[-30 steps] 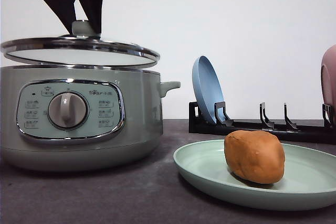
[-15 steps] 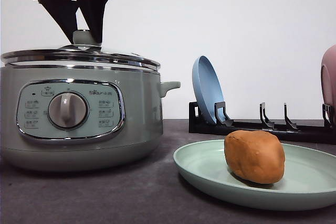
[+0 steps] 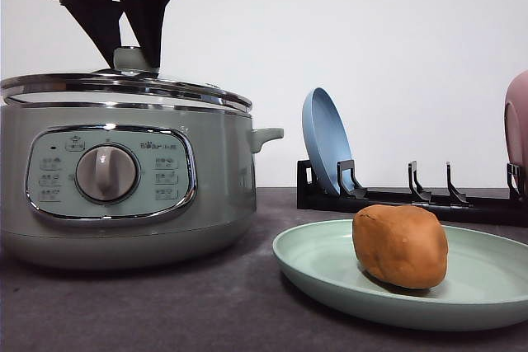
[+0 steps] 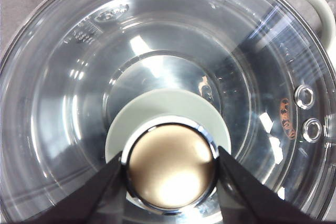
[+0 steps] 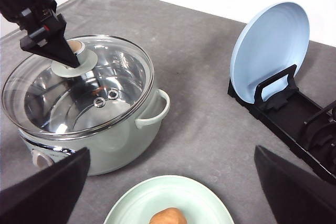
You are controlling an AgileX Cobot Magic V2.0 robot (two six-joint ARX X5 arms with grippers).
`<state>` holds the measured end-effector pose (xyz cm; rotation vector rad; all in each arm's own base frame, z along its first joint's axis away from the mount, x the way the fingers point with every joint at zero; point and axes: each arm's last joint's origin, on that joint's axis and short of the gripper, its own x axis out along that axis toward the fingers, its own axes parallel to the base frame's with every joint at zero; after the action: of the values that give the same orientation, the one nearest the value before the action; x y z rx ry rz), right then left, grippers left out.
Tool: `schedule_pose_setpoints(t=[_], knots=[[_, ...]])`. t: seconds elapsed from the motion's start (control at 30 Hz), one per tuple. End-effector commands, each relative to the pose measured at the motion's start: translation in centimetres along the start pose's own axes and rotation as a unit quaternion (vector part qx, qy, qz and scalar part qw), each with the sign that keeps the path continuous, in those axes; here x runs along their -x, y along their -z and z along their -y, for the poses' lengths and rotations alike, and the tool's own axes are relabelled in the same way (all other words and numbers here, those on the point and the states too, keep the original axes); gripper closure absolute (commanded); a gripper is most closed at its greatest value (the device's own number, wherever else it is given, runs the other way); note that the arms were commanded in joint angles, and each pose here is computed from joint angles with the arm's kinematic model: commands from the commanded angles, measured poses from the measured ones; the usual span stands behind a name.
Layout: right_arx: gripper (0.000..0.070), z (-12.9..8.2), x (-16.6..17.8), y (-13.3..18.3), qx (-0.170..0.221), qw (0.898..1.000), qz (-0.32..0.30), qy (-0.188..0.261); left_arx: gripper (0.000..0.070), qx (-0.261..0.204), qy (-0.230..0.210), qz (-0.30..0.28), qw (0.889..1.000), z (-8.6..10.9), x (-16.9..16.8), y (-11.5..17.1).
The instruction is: Transfer potato from steamer to green plate
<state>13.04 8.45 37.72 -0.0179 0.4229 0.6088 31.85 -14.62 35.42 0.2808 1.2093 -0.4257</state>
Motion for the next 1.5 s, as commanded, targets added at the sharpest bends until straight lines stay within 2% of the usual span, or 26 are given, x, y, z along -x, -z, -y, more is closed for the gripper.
schedule_pose_setpoints(t=[0.0,0.47,0.53,0.67,0.73,0.77,0.97,1.17,1.27,1.47], knots=[[0.0065,-0.1,0.2,-0.7,0.005,1.000,0.013,-0.001,0.0700,-0.005,0.002,0.016,1.000,0.2,0.0,-0.8],[0.0065,-0.1,0.2,-0.7,0.005,1.000,0.013,-0.001,0.0694,0.002,0.004,-0.020,1.000,0.2,-1.9,-1.1],[0.0065,-0.1,0.2,-0.7,0.005,1.000,0.013,-0.001,0.0590,0.002,0.004,-0.023,1.000,0.2,-1.9,-1.0],[0.0065,-0.1,0.2,-0.6,0.007,1.000,0.012,-0.001,0.0269,0.001,0.004,-0.018,1.000,0.2,-1.5,-0.9],[0.0065,-0.1,0.2,-0.6,0.007,1.000,0.010,-0.001,0.0194,0.001,0.003,-0.008,1.000,0.3,-0.9,-0.8],[0.0065,-0.1,0.2,-0.6,0.007,1.000,0.009,-0.001,0.0181,0.001,0.003,-0.001,1.000,0.3,-0.5,-0.7],[0.0065,-0.1,0.2,-0.5,0.006,1.000,0.003,0.000,0.0179,0.004,0.001,0.057,0.998,0.4,2.9,0.1],[0.0065,-0.1,0.2,-0.3,0.005,1.000,-0.008,-0.004,0.0186,0.002,0.006,0.104,0.995,0.9,7.2,2.3],[0.0065,-0.1,0.2,0.1,0.001,1.000,-0.027,-0.005,0.0188,-0.002,0.028,0.124,0.992,1.2,9.3,3.7],[0.0065,-0.3,0.3,1.1,-0.013,0.995,-0.082,-0.047,0.0188,-0.019,0.098,0.154,0.983,2.0,12.6,6.3]])
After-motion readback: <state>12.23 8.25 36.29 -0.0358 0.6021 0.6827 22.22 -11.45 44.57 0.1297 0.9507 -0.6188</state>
